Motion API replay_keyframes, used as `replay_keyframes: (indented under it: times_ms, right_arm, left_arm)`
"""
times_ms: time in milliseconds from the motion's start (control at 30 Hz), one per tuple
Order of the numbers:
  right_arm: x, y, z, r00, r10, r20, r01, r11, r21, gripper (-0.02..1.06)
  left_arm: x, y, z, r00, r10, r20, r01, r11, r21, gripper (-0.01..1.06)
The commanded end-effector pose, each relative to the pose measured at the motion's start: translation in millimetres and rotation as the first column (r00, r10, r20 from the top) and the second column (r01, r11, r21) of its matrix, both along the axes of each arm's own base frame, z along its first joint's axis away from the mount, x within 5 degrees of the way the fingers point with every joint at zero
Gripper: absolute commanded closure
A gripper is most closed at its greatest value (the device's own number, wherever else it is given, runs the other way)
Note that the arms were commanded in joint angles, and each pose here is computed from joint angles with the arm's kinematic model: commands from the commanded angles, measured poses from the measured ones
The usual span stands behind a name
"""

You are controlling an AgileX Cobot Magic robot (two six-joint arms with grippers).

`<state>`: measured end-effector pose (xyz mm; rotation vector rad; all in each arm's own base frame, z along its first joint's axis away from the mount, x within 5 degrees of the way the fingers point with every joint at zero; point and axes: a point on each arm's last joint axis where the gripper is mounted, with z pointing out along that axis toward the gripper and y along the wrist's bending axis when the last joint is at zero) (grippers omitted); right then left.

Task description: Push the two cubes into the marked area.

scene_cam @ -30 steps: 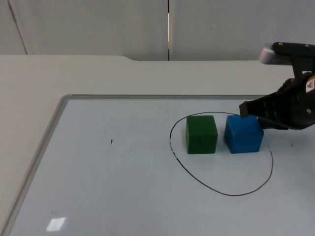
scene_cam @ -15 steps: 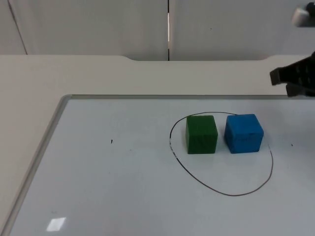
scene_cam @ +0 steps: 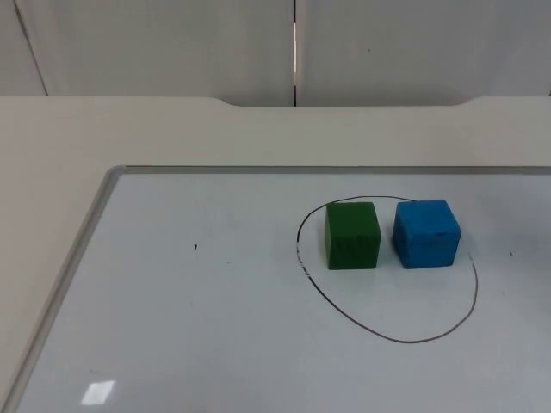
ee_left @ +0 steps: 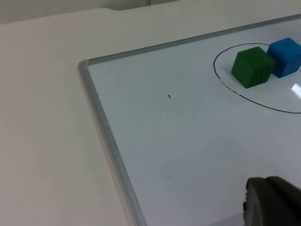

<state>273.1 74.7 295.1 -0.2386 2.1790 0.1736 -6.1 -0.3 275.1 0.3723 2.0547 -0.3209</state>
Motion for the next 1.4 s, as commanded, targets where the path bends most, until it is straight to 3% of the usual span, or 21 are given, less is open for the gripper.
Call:
replay_keyframes:
  times_ms: [0, 333, 633, 1167, 1367]
  right_arm:
    - [-15.2, -5.4, 17.5, 0.999, 0.003, 0.036, -0.002, 1.0, -0.004, 1.05]
    - [-73.4, -21.2, 41.3, 0.994, 0.001, 0.11, -0.003, 1.0, 0.015, 1.05]
    - [-122.0, -34.5, 31.7, 0.99, -0.001, 0.143, -0.003, 1.0, 0.024, 1.05]
    - [-192.0, -54.0, 7.4, 0.999, -0.004, 0.034, 0.004, 1.0, -0.005, 1.05]
    - [-218.6, -61.1, 8.8, 0.998, -0.005, 0.061, 0.005, 1.0, 0.006, 1.05]
  left_arm:
    - [0.5, -0.9, -0.6, 1.0, -0.003, 0.007, 0.003, 1.0, -0.01, 1.05]
    - [0.5, -0.9, -0.6, 1.0, -0.003, 0.007, 0.003, 1.0, -0.01, 1.05]
    - [0.5, -0.9, -0.6, 1.0, -0.003, 0.007, 0.003, 1.0, -0.01, 1.05]
    - [0.5, -0.9, -0.6, 1.0, -0.003, 0.007, 0.003, 1.0, -0.01, 1.05]
    - [0.5, -0.9, -0.6, 1.0, -0.003, 0.007, 0.003, 1.0, -0.01, 1.05]
